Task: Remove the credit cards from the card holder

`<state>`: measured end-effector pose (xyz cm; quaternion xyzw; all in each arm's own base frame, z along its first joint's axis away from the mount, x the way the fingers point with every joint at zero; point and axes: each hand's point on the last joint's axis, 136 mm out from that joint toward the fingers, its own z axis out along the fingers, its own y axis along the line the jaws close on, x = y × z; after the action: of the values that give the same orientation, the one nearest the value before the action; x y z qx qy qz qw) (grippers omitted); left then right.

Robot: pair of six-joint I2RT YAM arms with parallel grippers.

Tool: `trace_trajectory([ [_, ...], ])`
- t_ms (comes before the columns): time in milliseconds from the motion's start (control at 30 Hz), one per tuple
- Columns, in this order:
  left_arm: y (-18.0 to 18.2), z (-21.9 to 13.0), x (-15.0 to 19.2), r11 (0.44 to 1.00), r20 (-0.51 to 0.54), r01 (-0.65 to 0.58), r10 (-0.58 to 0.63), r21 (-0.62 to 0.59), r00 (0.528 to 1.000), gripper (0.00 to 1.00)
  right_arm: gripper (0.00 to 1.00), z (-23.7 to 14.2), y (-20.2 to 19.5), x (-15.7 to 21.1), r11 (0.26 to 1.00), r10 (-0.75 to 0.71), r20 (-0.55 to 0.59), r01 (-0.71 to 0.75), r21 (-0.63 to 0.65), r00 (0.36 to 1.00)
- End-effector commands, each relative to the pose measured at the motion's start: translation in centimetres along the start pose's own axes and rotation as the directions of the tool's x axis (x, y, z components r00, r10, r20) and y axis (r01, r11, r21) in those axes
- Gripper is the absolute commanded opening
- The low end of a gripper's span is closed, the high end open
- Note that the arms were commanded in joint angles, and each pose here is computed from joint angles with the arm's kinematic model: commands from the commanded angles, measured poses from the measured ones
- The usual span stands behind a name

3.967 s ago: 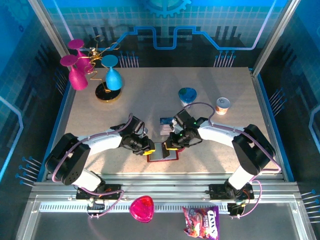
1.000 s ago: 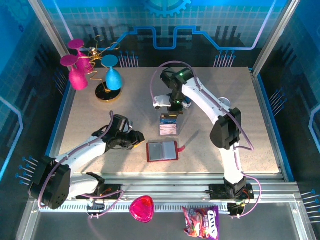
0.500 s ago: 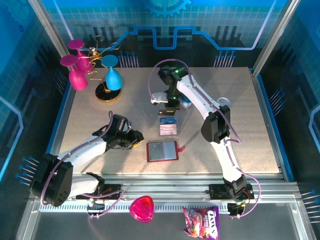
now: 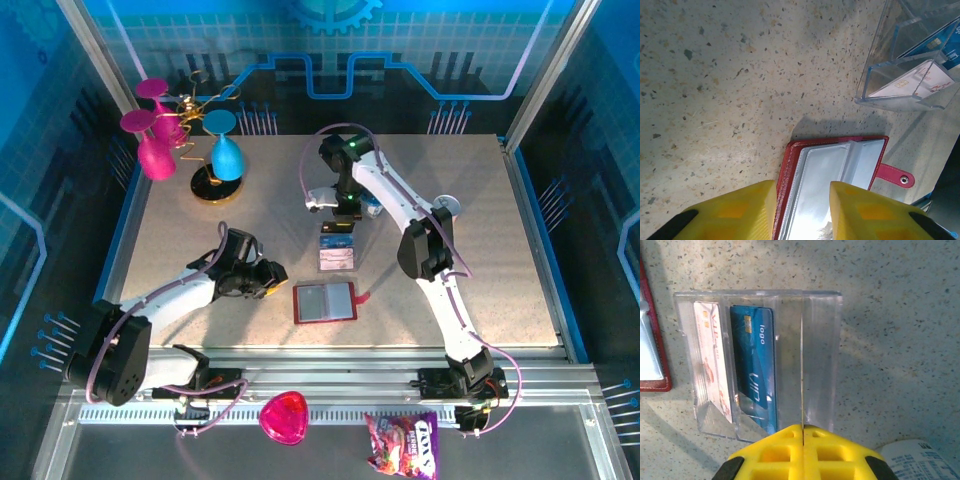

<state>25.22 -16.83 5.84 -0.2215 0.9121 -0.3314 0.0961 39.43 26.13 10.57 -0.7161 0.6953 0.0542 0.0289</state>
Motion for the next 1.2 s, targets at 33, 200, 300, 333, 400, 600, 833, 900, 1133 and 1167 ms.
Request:
trace_trajectory([
  [33, 0.3, 0.3, 0.1, 1.000, -0.018, 0.019, -0.019, 0.007, 1.000, 0.34, 0.00, 0.6, 1.4, 0.4, 0.996, 0.018, 0.004, -0.017, -0.087, 1.000],
  [200, 0.3, 0.5, 0.1, 1.000, -0.027, 0.021, -0.020, 0.003, 0.999, 0.34, 0.00, 0.7, 2.2, 0.6, 0.991, 0.037, 0.005, -0.036, -0.127, 0.999],
  [300, 0.4, 0.5, 0.1, 1.000, -0.029, 0.021, -0.021, 0.004, 0.999, 0.33, 0.00, 1.0, 2.5, 0.7, 0.988, 0.047, 0.003, -0.046, -0.149, 0.999],
  [333, 0.4, 0.5, 0.2, 1.000, -0.030, 0.022, -0.022, 0.003, 0.999, 0.34, 0.00, 1.1, 2.6, 0.6, 0.987, 0.050, 0.005, -0.049, -0.156, 0.999],
  [400, 0.4, 0.5, 0.2, 1.000, -0.030, 0.022, -0.022, 0.003, 0.999, 0.34, 0.01, 1.2, 2.6, 0.5, 0.986, 0.052, 0.013, -0.049, -0.160, 0.999],
  [600, 0.2, 0.4, 0.1, 1.000, -0.030, 0.017, -0.017, 0.004, 0.999, 0.34, 0.23, 0.9, -0.1, 1.0, 0.997, 0.067, -0.025, -0.068, -0.028, 0.997],
  [833, 0.2, 0.3, 0.1, 1.000, -0.033, 0.018, -0.017, 0.006, 0.999, 0.34, 0.25, -0.9, -2.4, 0.7, 0.991, 0.079, -0.003, -0.079, 0.110, 0.997],
  [900, 0.1, 0.3, 0.1, 1.000, -0.032, 0.015, -0.015, 0.008, 0.999, 0.34, 0.28, -1.6, -1.7, 0.1, 0.993, 0.077, 0.039, -0.080, 0.087, 0.996],
  [1133, -0.4, 0.2, -0.2, 1.000, -0.027, 0.009, -0.009, 0.014, 1.000, 0.34, 0.36, -2.4, -0.3, -0.5, 0.993, 0.097, 0.087, -0.103, 0.061, 0.991],
  [1167, -0.5, 0.1, -0.2, 1.000, -0.027, 0.009, -0.009, 0.015, 1.000, 0.34, 0.36, -2.2, -0.2, -0.5, 0.993, 0.101, 0.085, -0.106, 0.057, 0.991],
])
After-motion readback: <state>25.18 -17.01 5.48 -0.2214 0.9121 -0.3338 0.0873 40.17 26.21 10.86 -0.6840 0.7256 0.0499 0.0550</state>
